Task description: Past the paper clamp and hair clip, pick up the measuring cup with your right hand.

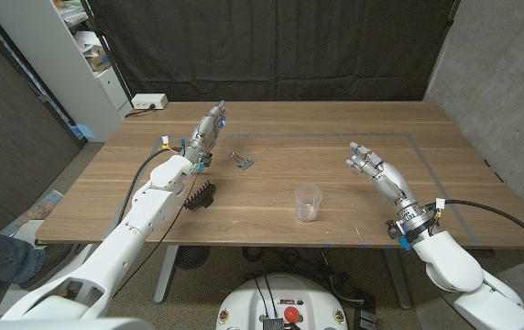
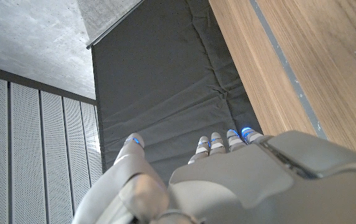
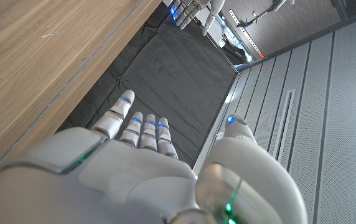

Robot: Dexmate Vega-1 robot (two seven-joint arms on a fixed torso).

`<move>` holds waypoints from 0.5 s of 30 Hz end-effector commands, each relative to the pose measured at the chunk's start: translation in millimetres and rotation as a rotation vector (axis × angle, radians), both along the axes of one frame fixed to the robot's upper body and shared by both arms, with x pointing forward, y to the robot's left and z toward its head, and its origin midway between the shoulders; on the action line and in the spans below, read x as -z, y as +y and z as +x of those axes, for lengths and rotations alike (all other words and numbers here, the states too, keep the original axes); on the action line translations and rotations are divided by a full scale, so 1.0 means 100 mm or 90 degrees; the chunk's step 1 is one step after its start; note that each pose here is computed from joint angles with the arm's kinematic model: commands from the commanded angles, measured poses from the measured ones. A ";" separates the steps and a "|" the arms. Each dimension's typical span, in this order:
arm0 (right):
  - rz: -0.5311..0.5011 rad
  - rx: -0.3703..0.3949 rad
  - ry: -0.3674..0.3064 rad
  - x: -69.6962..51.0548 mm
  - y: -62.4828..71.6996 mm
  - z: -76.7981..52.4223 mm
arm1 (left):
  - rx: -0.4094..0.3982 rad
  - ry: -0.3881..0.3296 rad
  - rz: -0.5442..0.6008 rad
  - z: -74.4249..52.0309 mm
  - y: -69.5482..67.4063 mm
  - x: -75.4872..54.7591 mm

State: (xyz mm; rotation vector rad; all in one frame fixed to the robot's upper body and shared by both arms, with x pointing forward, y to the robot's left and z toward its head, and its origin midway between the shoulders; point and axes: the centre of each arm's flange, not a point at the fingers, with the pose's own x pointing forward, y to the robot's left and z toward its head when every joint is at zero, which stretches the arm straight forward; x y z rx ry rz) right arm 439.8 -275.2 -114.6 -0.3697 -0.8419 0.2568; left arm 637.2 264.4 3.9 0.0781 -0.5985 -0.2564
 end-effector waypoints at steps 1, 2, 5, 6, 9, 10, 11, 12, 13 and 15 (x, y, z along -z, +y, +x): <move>-0.037 0.010 -0.013 0.02 0.04 -0.09 | -0.003 0.001 -0.003 -0.02 0.00 0.02; -0.038 0.009 -0.014 0.03 0.04 -0.09 | -0.003 -0.001 -0.002 -0.03 -0.01 0.02; -0.044 0.014 -0.017 0.04 0.05 -0.11 | -0.003 0.002 -0.003 -0.02 -0.02 0.02; -0.046 0.016 -0.019 0.04 0.05 -0.11 | -0.003 0.003 -0.001 -0.02 -0.03 0.02; -0.053 0.023 -0.024 0.04 0.05 -0.13 | -0.002 0.002 0.000 -0.03 -0.04 0.01; -0.054 0.026 -0.025 0.05 0.05 -0.14 | -0.002 0.000 -0.001 -0.03 -0.04 0.01; -0.056 0.029 -0.027 0.05 0.06 -0.14 | -0.001 0.000 0.002 -0.03 -0.05 0.01; -0.057 0.030 -0.029 0.05 0.06 -0.15 | -0.001 0.001 0.001 -0.02 -0.05 0.01; -0.057 0.032 -0.029 0.06 0.06 -0.15 | 0.000 0.002 0.001 -0.02 -0.06 0.01; -0.061 0.038 -0.033 0.06 0.06 -0.16 | -0.001 0.002 0.004 -0.02 -0.07 0.01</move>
